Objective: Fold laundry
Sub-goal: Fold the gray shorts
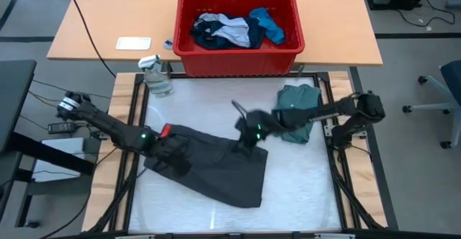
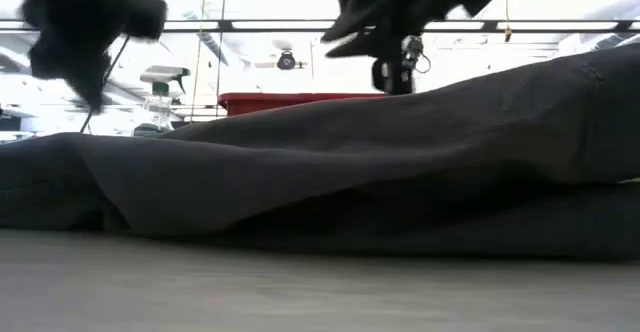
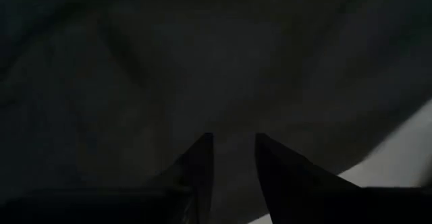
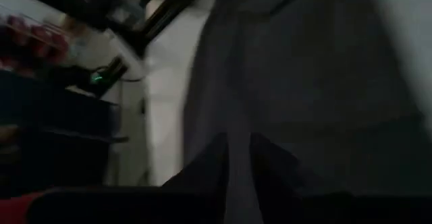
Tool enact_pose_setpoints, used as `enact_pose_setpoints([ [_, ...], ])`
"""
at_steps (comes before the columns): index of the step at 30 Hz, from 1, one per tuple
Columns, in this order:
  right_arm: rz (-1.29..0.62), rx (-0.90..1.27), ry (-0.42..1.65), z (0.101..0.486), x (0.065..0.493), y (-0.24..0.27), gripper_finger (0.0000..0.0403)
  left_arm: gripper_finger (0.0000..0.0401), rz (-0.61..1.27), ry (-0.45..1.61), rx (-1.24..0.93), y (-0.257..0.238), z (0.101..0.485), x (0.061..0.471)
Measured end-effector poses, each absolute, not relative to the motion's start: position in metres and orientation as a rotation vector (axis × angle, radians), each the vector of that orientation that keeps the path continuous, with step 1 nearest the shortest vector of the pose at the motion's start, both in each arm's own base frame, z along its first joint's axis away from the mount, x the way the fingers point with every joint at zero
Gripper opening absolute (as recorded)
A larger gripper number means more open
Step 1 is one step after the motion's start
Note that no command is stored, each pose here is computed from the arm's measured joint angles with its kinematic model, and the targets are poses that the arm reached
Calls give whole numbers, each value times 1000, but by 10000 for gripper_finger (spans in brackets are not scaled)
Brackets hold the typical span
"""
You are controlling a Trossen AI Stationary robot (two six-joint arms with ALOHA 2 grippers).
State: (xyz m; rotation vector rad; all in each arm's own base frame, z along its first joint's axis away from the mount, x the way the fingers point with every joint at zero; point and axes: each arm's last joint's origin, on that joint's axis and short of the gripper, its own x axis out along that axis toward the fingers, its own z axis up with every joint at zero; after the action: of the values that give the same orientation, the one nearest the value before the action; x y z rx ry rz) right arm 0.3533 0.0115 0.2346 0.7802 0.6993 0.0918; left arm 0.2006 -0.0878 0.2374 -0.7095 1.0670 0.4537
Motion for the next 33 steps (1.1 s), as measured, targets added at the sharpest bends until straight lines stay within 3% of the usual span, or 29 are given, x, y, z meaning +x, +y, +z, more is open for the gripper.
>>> enact_pose_setpoints([
  [5, 90, 675, 760, 196, 364, -44, 63, 114, 512, 778, -924, -107, 262, 214],
  [8, 174, 644, 824, 172, 365, -57, 48, 114, 530, 719, -1027, -118, 254, 220],
  [17, 319, 597, 1241, 121, 341, -29, 7, 114, 699, 982, -1105, -146, 184, 237],
  [21, 572, 603, 1416, 119, 315, 2, 18, 114, 688, 1052, -940, -137, 166, 248],
  [25, 787, 614, 1337, 139, 309, 14, 18, 114, 621, 1119, -787, -109, 162, 262],
  [29, 778, 570, 1197, 172, 314, 1, 15, 114, 597, 1107, -960, -81, 184, 273],
  [33, 561, 471, 1039, 202, 321, -26, 23, 114, 537, 962, -990, -81, 221, 271],
])
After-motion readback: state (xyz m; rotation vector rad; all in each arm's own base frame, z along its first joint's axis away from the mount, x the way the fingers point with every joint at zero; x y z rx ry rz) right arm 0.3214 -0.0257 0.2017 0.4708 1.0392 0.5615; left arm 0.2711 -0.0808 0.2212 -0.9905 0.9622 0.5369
